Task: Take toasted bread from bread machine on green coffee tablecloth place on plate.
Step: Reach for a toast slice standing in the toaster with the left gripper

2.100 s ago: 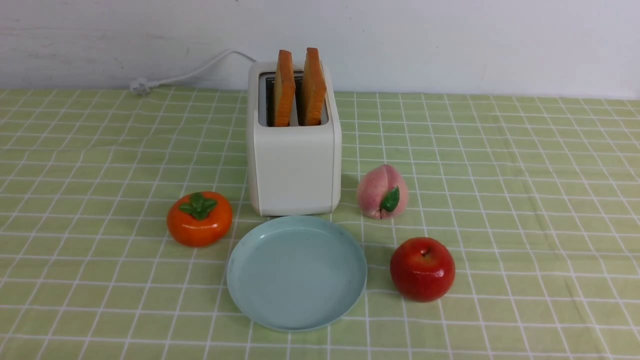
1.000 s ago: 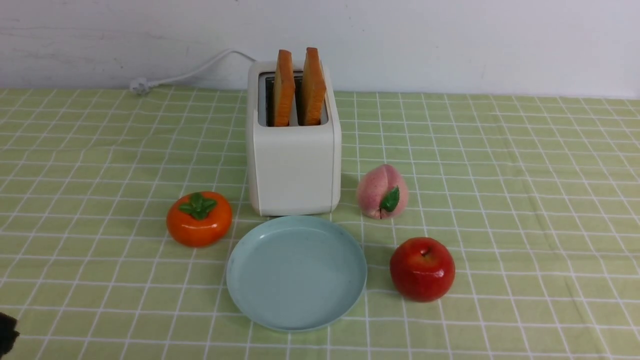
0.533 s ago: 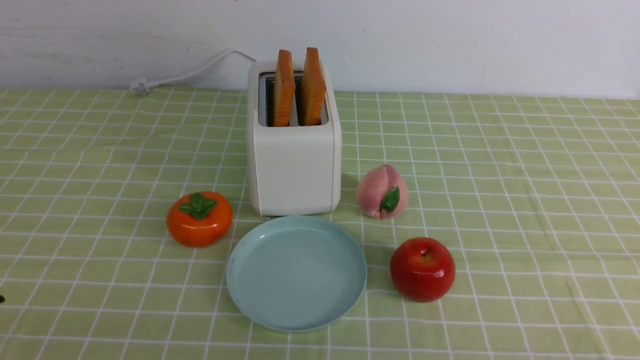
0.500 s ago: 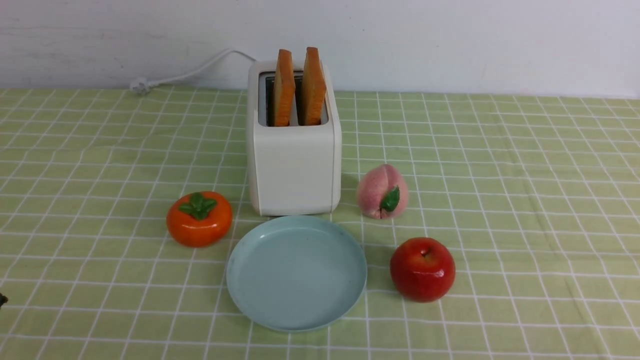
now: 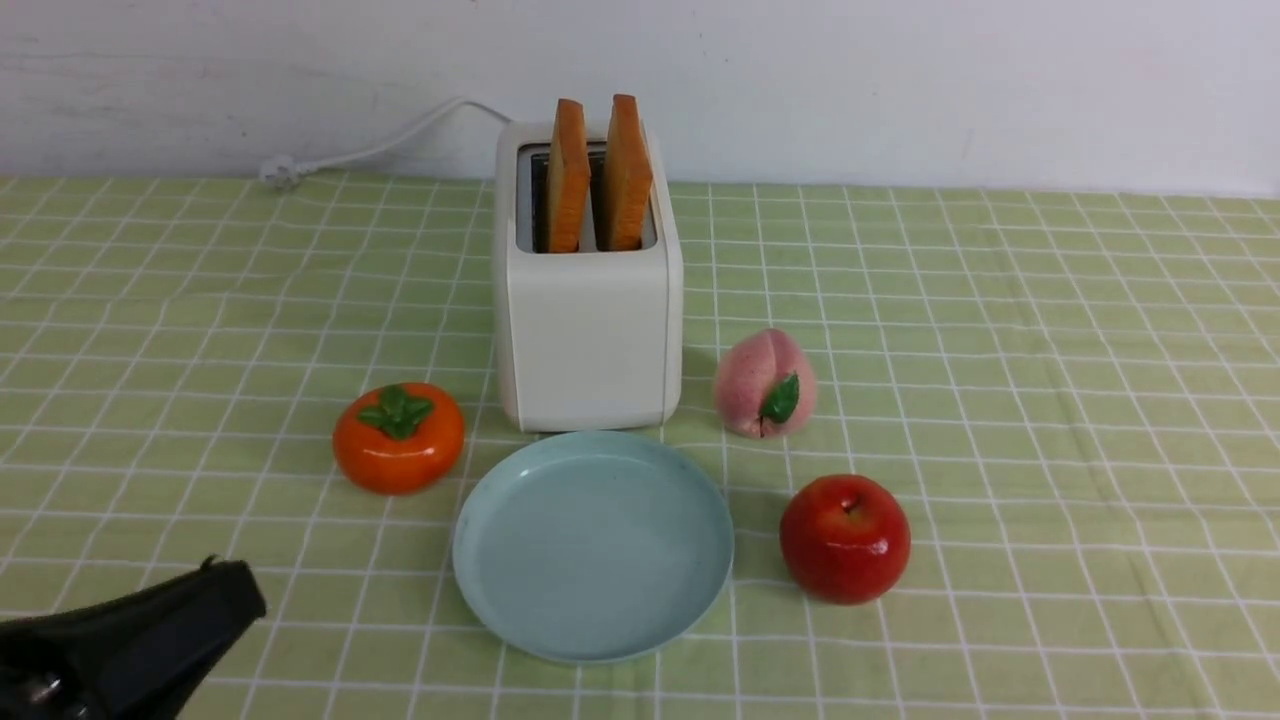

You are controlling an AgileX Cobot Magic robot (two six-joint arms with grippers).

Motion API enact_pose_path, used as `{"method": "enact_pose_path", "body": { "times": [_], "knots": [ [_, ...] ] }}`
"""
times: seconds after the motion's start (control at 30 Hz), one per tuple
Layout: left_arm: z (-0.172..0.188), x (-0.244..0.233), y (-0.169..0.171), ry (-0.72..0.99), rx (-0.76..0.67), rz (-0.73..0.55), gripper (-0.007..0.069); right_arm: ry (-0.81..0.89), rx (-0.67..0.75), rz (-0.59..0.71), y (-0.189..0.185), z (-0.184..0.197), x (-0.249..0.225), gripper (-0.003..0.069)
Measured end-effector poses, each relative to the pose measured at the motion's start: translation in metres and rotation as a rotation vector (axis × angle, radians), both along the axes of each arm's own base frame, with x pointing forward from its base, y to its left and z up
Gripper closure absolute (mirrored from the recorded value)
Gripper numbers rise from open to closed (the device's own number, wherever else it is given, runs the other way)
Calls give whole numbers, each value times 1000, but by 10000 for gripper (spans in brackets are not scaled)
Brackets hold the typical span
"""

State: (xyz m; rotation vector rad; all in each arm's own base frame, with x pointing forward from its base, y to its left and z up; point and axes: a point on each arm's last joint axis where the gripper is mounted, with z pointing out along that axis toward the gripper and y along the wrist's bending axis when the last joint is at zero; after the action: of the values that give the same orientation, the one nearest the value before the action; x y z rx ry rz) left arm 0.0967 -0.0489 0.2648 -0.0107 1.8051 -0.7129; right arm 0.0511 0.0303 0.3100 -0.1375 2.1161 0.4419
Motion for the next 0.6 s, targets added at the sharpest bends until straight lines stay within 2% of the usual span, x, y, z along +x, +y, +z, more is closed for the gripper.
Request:
{"method": "enact_pose_path", "body": {
  "times": [0.23,0.5,0.6],
  "knots": [
    [28,46,-19,39,108,-24,638,99,-66,88,7,-1,26,656],
    [56,114,-46,9,259,-54,636,-113,40,157,19,17,45,655],
    [61,144,-54,-14,312,-32,584,-161,56,197,23,21,44,655]
  ]
}}
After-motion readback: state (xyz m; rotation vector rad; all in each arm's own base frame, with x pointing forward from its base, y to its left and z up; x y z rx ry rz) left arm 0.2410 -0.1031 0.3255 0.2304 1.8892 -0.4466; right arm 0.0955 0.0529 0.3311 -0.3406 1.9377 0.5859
